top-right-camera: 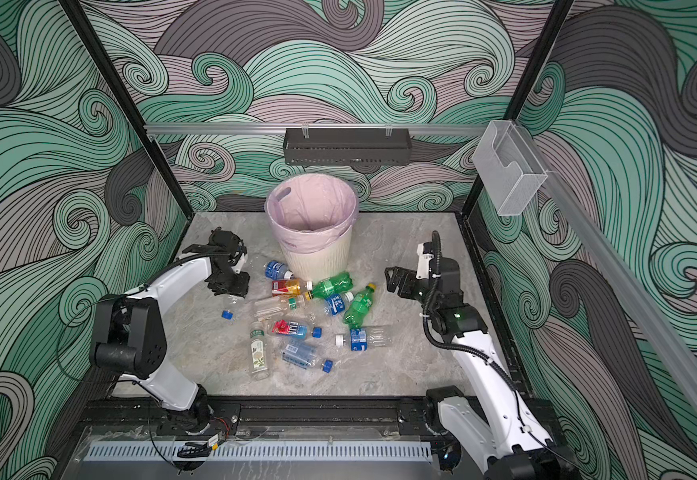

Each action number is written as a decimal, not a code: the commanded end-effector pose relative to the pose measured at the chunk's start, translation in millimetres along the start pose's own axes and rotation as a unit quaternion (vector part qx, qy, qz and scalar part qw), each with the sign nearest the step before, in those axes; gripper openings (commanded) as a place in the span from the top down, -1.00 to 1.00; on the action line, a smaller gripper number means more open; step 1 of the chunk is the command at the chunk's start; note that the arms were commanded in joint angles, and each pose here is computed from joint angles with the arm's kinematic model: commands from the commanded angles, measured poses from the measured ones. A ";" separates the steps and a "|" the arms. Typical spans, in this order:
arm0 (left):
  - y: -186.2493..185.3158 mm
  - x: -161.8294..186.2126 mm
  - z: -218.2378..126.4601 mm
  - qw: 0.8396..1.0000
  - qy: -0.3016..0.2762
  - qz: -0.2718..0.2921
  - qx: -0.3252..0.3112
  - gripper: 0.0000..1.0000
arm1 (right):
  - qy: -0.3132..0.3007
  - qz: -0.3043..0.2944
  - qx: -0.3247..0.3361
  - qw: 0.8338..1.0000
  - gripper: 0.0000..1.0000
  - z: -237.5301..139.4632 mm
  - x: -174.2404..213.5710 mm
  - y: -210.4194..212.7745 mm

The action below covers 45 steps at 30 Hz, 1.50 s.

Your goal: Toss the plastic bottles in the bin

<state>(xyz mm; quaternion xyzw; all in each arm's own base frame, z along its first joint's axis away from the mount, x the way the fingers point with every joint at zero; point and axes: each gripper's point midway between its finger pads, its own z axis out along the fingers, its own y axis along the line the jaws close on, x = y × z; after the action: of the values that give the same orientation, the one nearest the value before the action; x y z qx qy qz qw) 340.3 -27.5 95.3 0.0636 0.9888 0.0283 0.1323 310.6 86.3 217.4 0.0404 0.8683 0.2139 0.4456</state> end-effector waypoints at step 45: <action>-135.4 -221.7 -326.5 0.840 -0.432 0.033 0.326 -0.69 | 0.057 0.015 -0.027 0.998 -0.81 18.2 19.4 4.3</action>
<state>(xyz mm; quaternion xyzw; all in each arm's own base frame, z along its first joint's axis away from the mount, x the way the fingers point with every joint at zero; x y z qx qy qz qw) 446.1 -210.8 475.0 0.1746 0.7465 -0.3340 0.5484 320.7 99.9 195.8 0.0366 0.8805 0.2416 0.4061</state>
